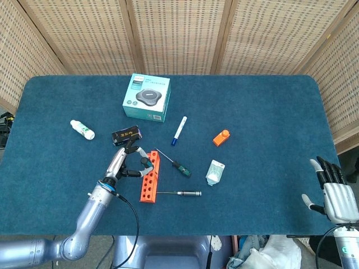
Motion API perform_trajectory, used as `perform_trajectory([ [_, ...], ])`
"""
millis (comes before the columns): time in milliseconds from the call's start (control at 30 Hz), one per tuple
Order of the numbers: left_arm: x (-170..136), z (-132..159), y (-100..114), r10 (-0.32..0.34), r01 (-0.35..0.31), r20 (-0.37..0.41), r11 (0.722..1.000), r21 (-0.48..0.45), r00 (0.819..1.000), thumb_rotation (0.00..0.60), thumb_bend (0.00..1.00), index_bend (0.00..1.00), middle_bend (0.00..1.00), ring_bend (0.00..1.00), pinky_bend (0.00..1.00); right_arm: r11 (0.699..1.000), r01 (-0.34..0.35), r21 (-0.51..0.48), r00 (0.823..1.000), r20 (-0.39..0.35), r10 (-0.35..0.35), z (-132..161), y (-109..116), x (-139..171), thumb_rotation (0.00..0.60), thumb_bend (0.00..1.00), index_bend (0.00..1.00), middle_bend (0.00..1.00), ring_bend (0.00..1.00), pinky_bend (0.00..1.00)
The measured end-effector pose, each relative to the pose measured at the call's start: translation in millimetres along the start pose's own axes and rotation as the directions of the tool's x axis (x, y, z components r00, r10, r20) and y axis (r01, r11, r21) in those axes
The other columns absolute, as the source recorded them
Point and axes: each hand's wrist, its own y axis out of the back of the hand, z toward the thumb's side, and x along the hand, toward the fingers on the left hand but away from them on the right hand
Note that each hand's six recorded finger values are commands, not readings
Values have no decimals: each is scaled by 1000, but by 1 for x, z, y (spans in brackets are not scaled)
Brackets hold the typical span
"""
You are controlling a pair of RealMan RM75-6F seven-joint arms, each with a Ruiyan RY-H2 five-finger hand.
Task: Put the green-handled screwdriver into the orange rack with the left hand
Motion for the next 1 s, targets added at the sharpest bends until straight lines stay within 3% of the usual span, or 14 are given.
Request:
perform_trajectory([
  [367,2,-9,-2,-11,11,-22,1000,13,1000,600,305,614,39,0,0,1000,2,1,1000,0,-2,0,0,0,600,241,0,0,0,0],
  [733,2,-5,-2,-26,26,-4,1000,6,1000,600,303,408,0,0,0,1000,8,-3,1000,-2,-8,0,2,0,600,243,0,0,0,0],
  [1000,-2,10,6,-18,19,44,1000,-19,999,600,300,387,0,0,0,1000,6,-1,1000,-2,-6,0,1,0,600,247,0,0,0,0],
])
